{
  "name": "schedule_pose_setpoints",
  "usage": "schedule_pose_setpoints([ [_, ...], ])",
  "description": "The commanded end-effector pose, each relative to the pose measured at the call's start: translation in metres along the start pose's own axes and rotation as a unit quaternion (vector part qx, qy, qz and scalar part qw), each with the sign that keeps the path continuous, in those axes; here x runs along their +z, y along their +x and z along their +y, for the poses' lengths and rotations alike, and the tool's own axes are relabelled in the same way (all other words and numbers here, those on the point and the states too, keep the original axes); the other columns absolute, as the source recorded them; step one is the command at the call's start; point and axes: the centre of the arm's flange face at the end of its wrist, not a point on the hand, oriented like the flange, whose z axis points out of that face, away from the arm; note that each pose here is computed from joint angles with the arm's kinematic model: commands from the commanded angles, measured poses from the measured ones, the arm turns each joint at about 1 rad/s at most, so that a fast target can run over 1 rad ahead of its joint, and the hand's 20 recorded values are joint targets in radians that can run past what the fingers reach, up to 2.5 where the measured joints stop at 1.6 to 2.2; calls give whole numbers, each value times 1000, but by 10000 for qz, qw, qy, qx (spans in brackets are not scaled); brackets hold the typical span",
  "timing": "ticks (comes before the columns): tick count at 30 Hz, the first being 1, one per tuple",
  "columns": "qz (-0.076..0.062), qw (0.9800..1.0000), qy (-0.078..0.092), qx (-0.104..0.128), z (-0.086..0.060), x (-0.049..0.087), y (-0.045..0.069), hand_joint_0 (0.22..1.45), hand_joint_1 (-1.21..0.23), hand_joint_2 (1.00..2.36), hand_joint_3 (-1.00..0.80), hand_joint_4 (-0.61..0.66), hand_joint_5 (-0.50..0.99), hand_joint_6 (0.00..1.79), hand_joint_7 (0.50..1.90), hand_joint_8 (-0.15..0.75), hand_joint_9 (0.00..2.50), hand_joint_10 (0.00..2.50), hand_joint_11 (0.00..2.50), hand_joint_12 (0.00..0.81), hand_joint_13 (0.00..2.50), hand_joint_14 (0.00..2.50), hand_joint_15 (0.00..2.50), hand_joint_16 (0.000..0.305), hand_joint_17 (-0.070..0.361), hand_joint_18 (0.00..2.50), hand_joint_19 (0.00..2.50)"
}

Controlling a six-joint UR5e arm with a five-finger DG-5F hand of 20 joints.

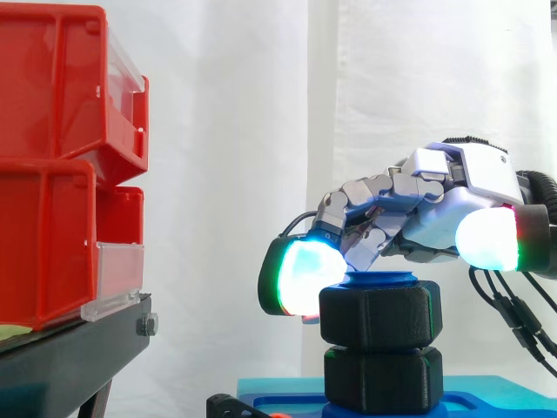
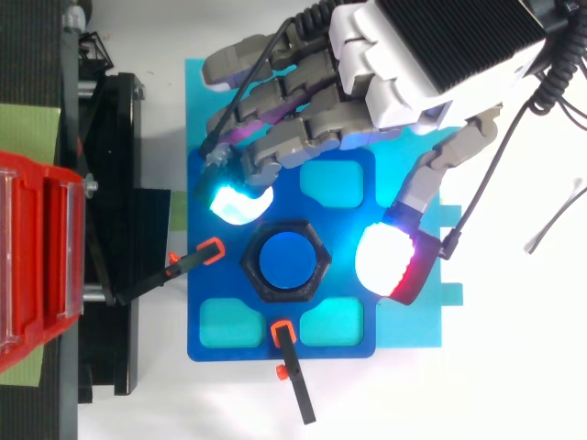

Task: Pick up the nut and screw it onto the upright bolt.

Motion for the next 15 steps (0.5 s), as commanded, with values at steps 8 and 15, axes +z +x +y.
schedule_pose_setpoints([
  [8,-2,10000,3,-8,0,0,0,485,-398,1000,-500,321,-36,506,1023,323,847,0,0,400,615,0,0,62,139,258,0],
  [15,-35,10000,-16,-46,-2,-2,-2,487,-395,1000,-500,295,-15,506,1228,331,887,0,0,398,634,0,0,61,137,279,0],
])
